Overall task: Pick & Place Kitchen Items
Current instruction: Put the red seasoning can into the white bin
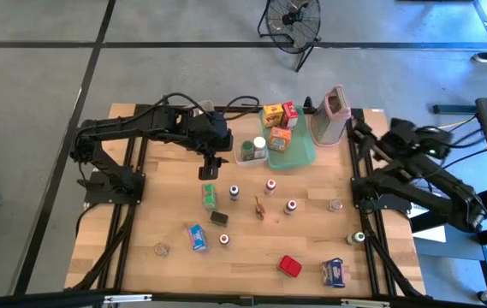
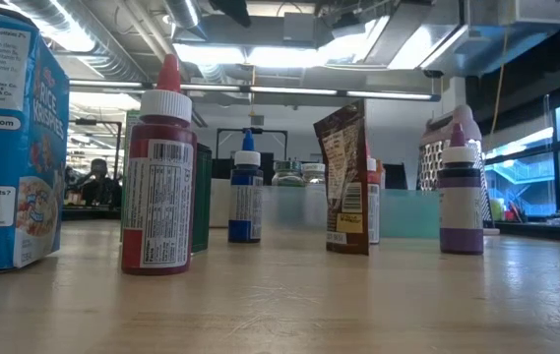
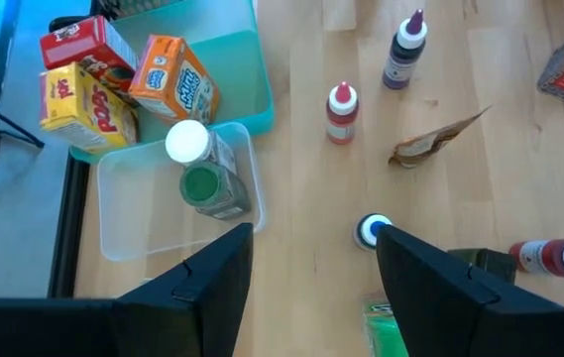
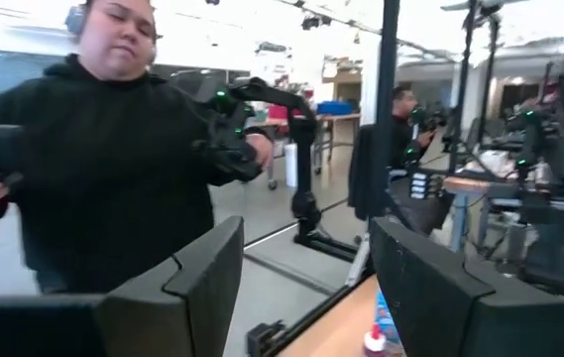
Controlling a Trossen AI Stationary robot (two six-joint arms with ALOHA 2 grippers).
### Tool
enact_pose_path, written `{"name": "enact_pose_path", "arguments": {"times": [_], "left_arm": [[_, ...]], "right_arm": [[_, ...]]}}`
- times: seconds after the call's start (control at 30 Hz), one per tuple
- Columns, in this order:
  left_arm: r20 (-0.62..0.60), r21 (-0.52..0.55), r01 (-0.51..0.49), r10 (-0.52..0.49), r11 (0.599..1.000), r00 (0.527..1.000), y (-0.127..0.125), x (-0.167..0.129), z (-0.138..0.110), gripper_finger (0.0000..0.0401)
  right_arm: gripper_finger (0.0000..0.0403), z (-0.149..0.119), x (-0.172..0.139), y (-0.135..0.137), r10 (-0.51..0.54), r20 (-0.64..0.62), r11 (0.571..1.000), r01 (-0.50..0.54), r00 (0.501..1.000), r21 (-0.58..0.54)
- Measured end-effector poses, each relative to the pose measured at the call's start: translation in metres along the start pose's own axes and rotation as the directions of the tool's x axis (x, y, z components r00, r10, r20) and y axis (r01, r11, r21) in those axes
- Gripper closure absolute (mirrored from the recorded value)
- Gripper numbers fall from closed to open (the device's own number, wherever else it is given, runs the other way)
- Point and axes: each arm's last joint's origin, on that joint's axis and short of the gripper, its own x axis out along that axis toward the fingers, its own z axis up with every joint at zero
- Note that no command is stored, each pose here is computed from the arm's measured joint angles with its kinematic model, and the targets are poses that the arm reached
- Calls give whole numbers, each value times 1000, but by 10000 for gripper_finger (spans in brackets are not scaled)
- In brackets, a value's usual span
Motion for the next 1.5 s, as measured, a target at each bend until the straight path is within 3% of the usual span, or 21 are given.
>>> {"name": "enact_pose_path", "arguments": {"times": [0.23, 0.43, 0.57, 0.7, 0.93, 1.03, 1.17, 1.33, 1.5], "left_arm": [[44, 33, -10, 8, 999, 999, 1, 0, 4, 189], [56, 26, -12, 10, 1000, 998, 2, 0, 5, 189], [54, -1, -9, 9, 1000, 998, 1, 0, 5, 189], [52, -19, -4, 5, 1000, 999, -1, 0, 5, 189], [47, -24, 8, -7, 1000, 999, -6, -1, 5, 189], [31, -25, 15, -14, 1000, 999, -9, -1, 4, 189], [25, -21, 20, -20, 1000, 999, -11, -1, 3, 189], [26, -18, 24, -23, 1000, 999, -13, -1, 3, 189], [20, -37, 25, -24, 999, 1000, -13, -1, 3, 189]], "right_arm": [[180, 53, 5, 26, 7, -28, 999, -8, 1000, -38], [180, 95, 7, 53, -58, -52, 986, 49, 997, -157], [180, 122, 11, 72, -137, -59, 953, 115, 989, -279], [180, 152, 22, 98, -238, -64, 858, 179, 969, -482], [180, 207, 61, 138, -463, -41, 576, 266, 885, -773], [180, 226, 80, 145, -557, -34, 489, 294, 830, -821], [180, 244, 98, 139, -664, -24, 423, 349, 747, -836], [180, 257, 99, 132, -691, -22, 362, 319, 723, -876], [180, 267, 77, 109, -697, -21, 419, 385, 716, -822]]}}
